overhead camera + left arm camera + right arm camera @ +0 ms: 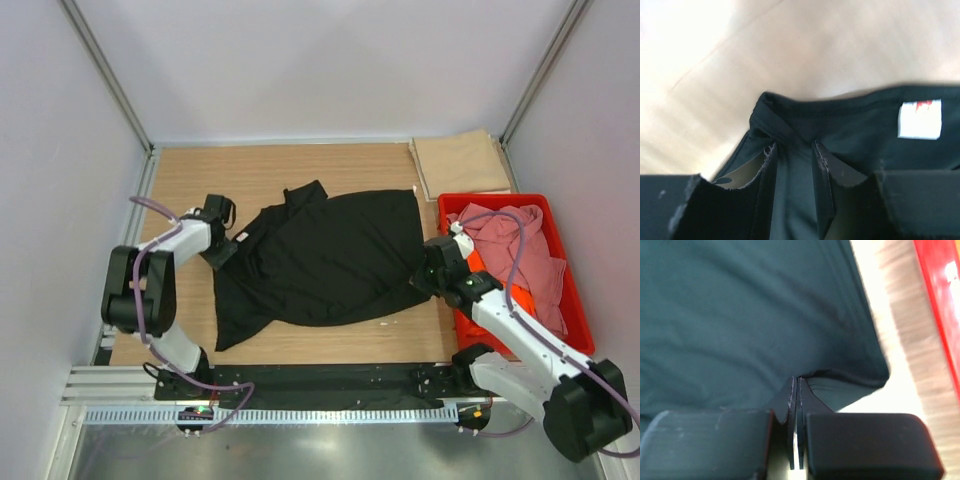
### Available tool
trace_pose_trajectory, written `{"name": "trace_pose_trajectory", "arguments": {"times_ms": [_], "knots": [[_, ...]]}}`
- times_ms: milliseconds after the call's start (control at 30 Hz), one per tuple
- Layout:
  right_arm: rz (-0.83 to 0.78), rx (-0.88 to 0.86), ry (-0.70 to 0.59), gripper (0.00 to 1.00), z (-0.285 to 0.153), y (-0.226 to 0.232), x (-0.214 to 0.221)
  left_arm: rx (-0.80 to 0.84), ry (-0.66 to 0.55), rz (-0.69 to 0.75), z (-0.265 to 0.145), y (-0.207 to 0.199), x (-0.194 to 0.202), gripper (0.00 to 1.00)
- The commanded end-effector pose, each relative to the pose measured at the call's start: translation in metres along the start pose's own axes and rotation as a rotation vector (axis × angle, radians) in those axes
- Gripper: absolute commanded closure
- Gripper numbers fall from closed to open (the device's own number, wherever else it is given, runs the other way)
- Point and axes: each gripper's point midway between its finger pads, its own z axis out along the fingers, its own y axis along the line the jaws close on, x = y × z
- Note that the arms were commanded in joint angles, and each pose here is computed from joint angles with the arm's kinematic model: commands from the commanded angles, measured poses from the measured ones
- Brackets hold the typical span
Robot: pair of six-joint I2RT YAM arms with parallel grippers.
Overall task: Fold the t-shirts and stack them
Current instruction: Flatten the tshirt out
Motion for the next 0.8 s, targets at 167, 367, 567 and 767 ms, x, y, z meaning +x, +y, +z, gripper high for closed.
{"name": "trace_pose_trajectory", "arguments": {"times_ms": [167,367,567,767], "knots": [[-0.064,0.008,-0.166,0.99,0.021,0.036,-0.058,-0.069,0.029,0.047,0.061,-0.048,-0.039,0.71],[-0.082,-0.015,-0.153,0.99,0.026,0.048,-0.061,0.114,0.017,0.114,0.041,-0.109,-0.073,0.67],[-0.044,-0.07,-0.114,0.99,0.014,0.048,-0.047,-0.074,-0.139,0.171,-0.035,-0.048,-0.112,0.61],[-0.026,-0.123,-0.099,0.99,0.003,0.044,-0.036,0.018,-0.038,-0.065,-0.072,0.016,-0.049,0.62]]}}
